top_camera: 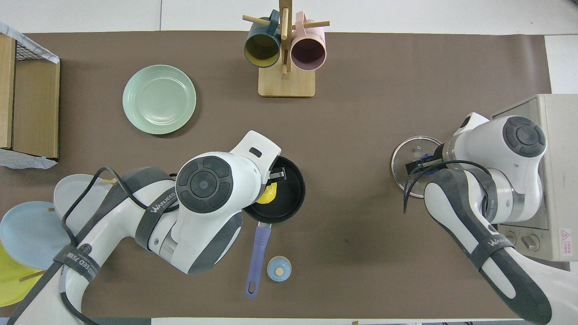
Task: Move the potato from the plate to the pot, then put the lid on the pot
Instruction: 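Carry the potato over the black pan with the left gripper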
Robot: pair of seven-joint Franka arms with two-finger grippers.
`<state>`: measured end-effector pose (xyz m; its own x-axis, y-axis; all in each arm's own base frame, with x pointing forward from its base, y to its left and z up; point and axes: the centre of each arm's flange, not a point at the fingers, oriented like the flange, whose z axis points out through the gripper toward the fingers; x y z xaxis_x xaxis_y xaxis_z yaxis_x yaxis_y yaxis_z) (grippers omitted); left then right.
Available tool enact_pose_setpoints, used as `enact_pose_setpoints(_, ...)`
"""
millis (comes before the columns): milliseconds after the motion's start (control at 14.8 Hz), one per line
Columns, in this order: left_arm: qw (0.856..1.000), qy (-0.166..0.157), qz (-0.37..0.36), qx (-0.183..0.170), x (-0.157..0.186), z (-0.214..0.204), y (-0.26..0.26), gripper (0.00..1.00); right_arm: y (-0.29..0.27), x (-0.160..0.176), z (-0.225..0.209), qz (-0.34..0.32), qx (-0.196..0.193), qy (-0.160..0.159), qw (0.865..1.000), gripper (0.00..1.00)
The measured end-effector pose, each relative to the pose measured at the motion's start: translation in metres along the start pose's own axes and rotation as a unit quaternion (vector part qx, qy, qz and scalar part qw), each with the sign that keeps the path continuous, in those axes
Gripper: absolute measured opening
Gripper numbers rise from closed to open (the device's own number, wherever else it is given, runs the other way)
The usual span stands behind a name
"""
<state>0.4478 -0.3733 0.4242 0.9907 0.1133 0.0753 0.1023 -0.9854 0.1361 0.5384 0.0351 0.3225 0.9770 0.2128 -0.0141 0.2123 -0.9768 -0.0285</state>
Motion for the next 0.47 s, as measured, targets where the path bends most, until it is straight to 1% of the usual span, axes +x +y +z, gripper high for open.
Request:
enact_pose_setpoints(68,1.0,0.003,0.001,-0.003,-0.001,0.009,0.0,0.61,0.0,0.0,0.0,-0.006,0.0,0.0,1.0,0.86)
enact_pose_setpoints(135,1.0,0.005,0.001,-0.004,-0.003,0.017,-0.001,0.61,0.0,0.0,0.0,-0.011,0.0,0.0,1.0,0.86)
enact_pose_setpoints(271,1.0,0.005,0.005,0.0,-0.006,0.032,-0.003,0.61,0.001,0.0,0.0,-0.016,0.0,0.0,1.0,0.75)
enact_pose_setpoints(339,1.0,0.005,0.008,0.002,-0.008,0.038,-0.004,0.61,0.001,-0.001,0.0,-0.016,0.0,0.0,1.0,0.75)
enact_pose_setpoints(406,1.0,0.004,0.01,0.003,-0.01,0.045,-0.004,0.61,0.001,-0.001,0.0,-0.017,0.0,0.0,1.0,0.68)
enact_pose_setpoints(474,1.0,0.003,0.011,0.004,-0.012,0.051,-0.004,0.61,0.0,-0.001,0.0,-0.018,0.0,-0.001,1.0,0.66)
